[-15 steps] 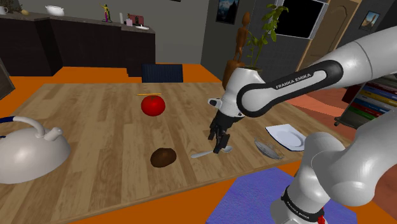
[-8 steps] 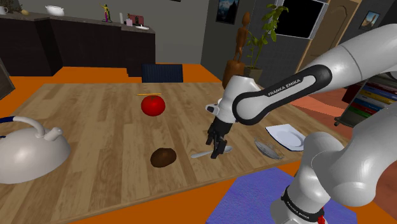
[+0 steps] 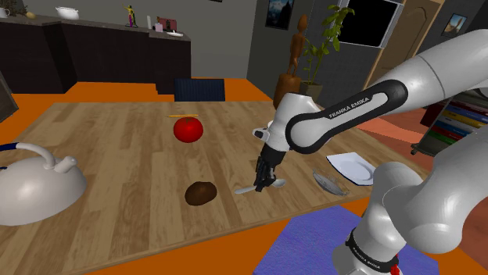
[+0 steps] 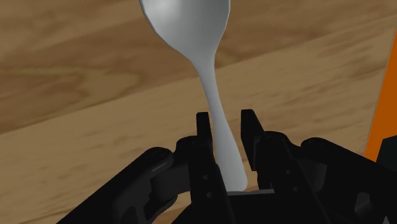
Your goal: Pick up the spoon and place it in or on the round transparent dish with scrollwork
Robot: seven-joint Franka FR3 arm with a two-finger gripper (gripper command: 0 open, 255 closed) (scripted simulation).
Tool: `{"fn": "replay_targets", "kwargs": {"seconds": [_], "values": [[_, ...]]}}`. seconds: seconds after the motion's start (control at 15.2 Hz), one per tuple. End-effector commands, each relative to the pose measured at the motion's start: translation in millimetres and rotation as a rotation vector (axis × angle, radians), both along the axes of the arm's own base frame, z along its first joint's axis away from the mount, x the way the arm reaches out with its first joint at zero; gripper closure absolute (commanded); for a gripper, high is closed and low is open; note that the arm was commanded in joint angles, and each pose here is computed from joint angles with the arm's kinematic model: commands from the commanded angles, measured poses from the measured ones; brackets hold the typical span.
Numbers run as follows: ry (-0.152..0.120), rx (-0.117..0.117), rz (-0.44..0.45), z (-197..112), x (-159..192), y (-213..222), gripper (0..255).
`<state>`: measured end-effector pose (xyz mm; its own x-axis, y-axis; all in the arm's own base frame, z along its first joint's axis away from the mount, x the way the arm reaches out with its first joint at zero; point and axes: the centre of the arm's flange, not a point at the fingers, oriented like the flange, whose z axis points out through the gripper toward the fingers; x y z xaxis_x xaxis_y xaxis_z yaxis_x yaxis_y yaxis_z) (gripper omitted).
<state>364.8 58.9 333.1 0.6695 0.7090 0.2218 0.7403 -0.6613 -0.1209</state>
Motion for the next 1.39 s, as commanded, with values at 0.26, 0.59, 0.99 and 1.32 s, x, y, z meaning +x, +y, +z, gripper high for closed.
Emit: {"fn": "replay_targets", "kwargs": {"seconds": [0.26, 0.59, 0.99, 1.32], "values": [[0.000, 0.000, 0.000, 0, 0, 0, 255], [0.000, 0.000, 0.000, 16, 0, 0, 255], [0.000, 0.000, 0.000, 47, 0, 0, 255], [0.000, 0.000, 0.000, 74, 0, 0, 255]]}}
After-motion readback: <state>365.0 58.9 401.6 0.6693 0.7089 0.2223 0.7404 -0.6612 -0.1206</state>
